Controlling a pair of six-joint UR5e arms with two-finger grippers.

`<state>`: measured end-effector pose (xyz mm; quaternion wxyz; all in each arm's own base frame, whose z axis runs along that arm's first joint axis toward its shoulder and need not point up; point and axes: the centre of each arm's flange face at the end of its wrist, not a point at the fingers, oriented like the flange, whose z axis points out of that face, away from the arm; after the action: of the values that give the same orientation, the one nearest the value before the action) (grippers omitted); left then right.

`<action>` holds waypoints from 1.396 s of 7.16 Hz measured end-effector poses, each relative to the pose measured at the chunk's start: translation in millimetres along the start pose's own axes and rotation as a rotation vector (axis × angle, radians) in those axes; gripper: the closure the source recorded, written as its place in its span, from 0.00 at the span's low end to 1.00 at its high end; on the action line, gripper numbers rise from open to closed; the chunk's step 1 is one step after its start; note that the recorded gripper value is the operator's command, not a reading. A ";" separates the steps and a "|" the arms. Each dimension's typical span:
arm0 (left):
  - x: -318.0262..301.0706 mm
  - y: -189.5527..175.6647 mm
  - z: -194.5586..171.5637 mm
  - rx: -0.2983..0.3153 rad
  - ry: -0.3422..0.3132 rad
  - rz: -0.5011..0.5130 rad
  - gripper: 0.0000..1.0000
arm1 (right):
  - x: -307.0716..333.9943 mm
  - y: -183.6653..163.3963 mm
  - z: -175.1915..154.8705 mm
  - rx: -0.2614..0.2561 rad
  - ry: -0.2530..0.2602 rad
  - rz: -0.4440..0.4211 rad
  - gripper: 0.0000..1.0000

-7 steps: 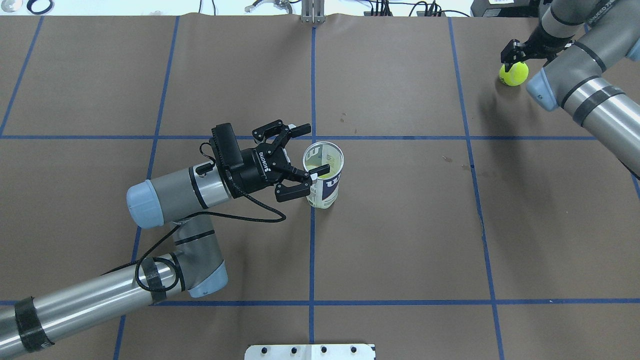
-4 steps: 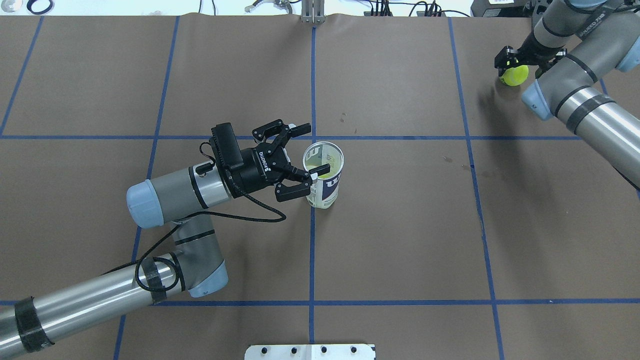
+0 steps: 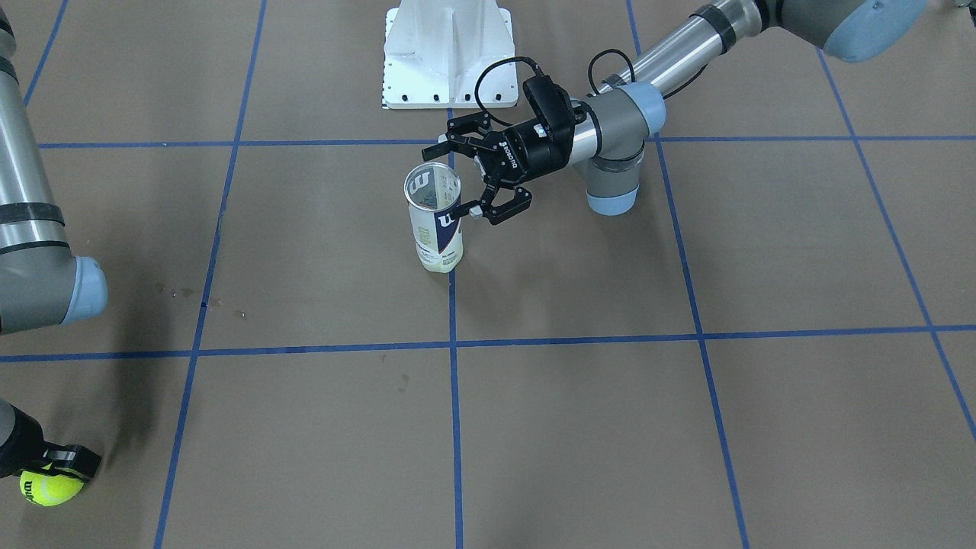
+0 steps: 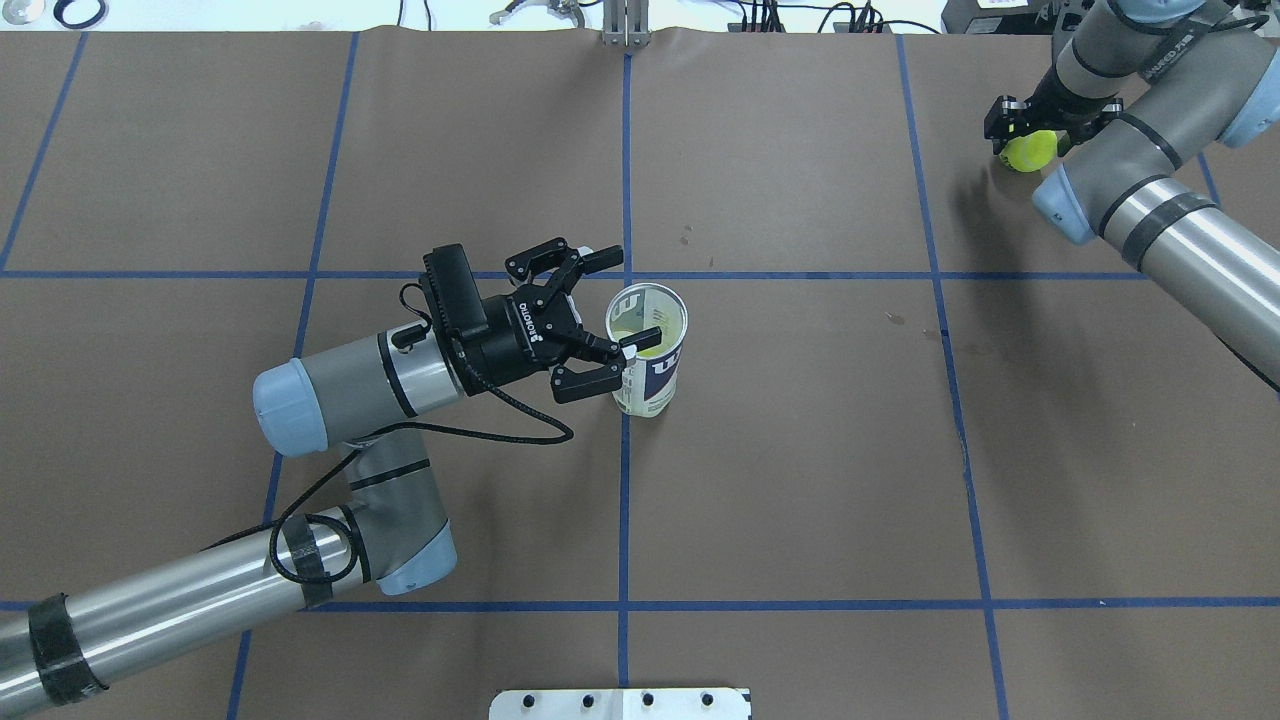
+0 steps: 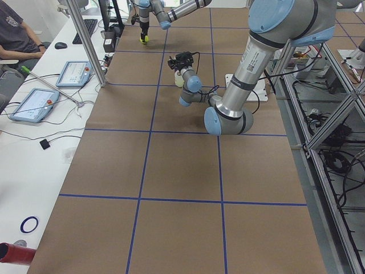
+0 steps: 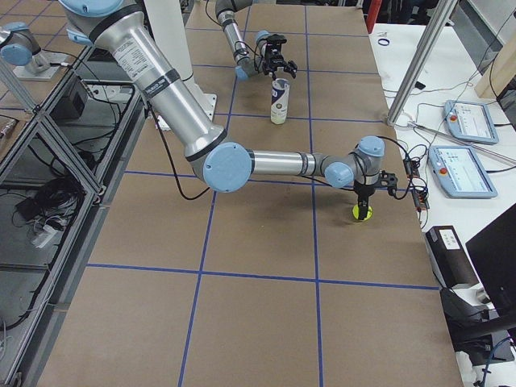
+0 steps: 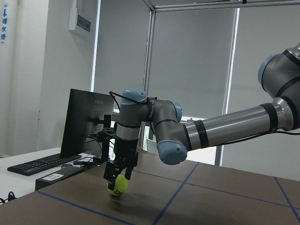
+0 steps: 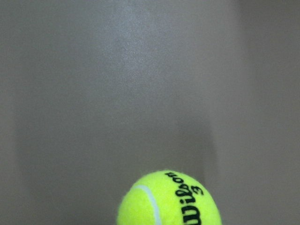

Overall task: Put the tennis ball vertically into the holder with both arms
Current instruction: 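Lower the right gripper onto the second tennis ball and close on it, then lift the tennis ball with the right gripper and carry it over the can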

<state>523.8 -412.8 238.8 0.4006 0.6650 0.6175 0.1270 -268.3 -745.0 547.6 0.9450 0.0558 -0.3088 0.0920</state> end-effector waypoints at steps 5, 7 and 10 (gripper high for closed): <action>-0.9 2.5 -9.9 -0.009 -0.002 -0.001 0.00 | -18.2 -0.4 -30.5 0.032 -0.030 -0.016 1.00; -0.2 7.6 -14.1 -0.018 -0.002 0.000 0.00 | -44.3 1.6 -72.0 0.025 -0.028 -0.012 1.00; 0.8 10.2 -16.4 -0.023 -0.002 -0.001 0.00 | -63.6 7.2 -104.5 0.011 -0.041 0.001 1.00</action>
<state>520.5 -405.0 256.3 0.4089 0.6602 0.6158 0.1329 -260.3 -729.9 426.3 0.9382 0.0626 -0.3275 0.0929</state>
